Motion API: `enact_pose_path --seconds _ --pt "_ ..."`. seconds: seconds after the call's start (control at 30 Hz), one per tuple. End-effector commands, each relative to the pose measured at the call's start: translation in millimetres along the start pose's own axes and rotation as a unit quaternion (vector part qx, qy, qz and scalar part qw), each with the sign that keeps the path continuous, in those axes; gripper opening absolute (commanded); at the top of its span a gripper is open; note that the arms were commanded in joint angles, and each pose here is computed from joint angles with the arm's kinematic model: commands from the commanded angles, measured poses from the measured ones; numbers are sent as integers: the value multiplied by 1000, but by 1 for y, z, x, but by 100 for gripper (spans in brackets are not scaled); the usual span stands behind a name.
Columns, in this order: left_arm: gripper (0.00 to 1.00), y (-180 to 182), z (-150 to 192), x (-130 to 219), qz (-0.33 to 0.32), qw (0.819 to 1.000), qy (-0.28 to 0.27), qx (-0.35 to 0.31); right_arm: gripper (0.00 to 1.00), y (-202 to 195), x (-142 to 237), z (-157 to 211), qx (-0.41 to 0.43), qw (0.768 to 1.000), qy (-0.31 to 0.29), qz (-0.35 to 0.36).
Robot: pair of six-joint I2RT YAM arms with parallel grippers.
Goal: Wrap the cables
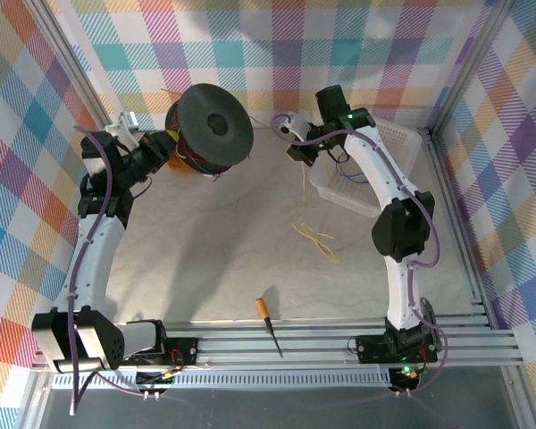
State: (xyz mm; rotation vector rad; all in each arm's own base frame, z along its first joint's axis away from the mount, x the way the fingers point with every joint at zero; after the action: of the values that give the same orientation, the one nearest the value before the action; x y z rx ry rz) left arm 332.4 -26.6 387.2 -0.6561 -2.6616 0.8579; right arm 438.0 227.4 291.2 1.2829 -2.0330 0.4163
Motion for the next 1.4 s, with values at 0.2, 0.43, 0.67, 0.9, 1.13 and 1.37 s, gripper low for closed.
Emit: enact_pose_path --seconds 0.2,0.43,0.67,0.9,1.13,1.37 --pt "0 28 -50 -14 -55 980 -182 65 0 81 -26 23 49 992 56 -104" --pt "0 52 -28 -39 -102 976 -171 90 0 135 -37 16 131 980 41 -141" --pt "0 57 -3 -60 -106 982 -129 86 0 142 -54 15 132 979 43 -149" --pt "0 67 28 -74 -131 987 -61 65 0 146 -68 35 109 974 67 -186" --pt "0 45 85 -120 -156 984 71 -38 0 136 -80 33 95 976 82 -176" --pt "0 13 126 -145 -174 949 178 -193 0 91 -75 34 47 990 107 -74"
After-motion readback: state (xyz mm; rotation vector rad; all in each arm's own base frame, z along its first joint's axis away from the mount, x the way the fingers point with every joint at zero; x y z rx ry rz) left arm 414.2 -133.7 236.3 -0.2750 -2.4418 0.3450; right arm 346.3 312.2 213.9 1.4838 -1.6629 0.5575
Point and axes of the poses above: each hand's point on the last joint's axis, 136 mm out from that joint toward the fingers, its own x axis back along the fingers, its own y axis along the line the jaws close on, z = x × y, the point moved 8 cm from there along x, back along the fingers, and after that the axes turned 14 degrees about -x, right-handed, at the moved point
